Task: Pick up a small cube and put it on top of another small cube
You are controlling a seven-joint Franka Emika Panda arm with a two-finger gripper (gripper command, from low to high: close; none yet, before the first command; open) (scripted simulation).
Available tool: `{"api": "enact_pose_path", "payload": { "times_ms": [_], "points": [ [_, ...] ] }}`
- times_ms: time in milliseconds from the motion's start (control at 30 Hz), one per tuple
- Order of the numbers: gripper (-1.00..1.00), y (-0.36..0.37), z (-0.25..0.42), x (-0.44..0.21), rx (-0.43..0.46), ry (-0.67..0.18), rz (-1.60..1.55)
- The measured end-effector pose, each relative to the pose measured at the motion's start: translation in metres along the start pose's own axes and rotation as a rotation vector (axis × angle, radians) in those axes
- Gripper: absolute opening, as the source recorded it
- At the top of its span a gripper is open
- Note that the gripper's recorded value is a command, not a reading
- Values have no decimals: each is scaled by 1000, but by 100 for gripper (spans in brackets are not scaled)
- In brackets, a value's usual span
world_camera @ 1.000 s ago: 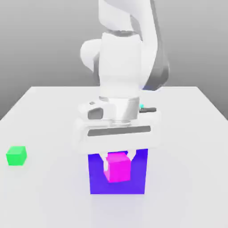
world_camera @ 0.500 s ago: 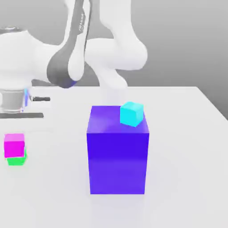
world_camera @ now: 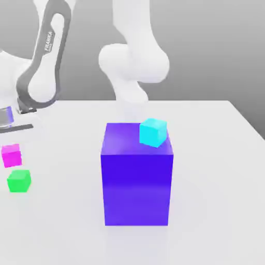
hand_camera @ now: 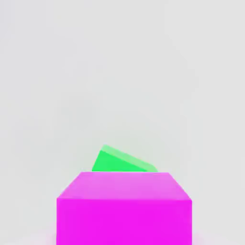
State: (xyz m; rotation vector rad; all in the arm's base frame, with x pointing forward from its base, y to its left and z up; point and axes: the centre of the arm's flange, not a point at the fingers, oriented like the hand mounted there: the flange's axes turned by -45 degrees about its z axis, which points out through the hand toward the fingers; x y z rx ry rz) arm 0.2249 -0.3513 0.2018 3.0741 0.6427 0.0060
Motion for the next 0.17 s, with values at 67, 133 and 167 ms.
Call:
{"api": "enact_pose_path", "payload": {
  "times_ms": [67, 133, 167],
  "points": [
    [-100, -1, 16, -1, 2, -2, 3],
    [100, -2, 22, -2, 3, -2, 4],
    [100, -2, 22, -2, 3, -2, 4]
  ]
}}
